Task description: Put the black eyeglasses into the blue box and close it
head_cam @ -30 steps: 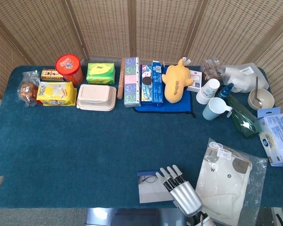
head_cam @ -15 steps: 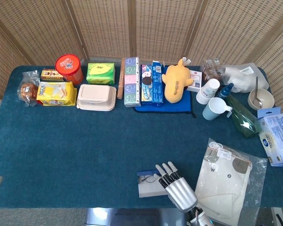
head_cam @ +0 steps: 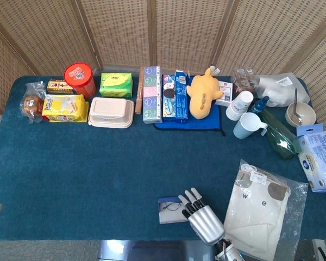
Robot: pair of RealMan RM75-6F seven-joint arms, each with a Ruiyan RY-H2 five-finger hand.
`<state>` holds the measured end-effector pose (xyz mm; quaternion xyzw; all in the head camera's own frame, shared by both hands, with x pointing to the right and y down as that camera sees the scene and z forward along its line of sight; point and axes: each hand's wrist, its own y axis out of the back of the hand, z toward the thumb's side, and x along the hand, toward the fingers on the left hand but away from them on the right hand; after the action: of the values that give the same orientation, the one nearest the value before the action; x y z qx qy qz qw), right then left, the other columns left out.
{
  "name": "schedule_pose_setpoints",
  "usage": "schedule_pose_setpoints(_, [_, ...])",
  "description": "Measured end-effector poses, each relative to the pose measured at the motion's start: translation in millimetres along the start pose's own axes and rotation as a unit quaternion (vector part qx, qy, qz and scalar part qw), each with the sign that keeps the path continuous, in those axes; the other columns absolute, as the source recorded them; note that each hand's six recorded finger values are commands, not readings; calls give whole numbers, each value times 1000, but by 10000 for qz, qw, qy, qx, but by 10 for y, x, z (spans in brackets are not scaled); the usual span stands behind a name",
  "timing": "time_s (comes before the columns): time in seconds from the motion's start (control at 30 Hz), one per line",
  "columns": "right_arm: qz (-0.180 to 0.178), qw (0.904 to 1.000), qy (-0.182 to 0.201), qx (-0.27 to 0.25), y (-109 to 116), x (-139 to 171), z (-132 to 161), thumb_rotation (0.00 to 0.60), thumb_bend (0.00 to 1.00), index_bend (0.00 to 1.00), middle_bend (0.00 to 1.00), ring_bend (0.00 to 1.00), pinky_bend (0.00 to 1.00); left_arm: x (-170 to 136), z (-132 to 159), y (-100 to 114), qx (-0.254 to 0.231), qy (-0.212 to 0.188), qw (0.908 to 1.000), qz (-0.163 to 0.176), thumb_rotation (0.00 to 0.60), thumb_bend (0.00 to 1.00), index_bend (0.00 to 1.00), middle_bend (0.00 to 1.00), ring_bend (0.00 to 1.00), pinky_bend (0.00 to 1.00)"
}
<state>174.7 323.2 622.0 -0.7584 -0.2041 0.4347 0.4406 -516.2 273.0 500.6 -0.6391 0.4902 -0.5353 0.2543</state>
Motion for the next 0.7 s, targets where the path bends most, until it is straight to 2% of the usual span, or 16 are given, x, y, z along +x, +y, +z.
schedule_pose_setpoints(0.37, [29, 10000, 44, -60, -17, 4, 42, 600, 347, 559, 197, 114, 101, -11, -2, 11, -19, -10, 10000, 40, 585, 282, 63, 96, 70, 0])
schedule_pose_setpoints(0.7, [-63, 9999, 7, -152, 62, -56, 44, 600, 325, 569, 202, 115, 101, -8, -6, 24, -36, -25, 10000, 76, 586, 281, 63, 96, 70, 0])
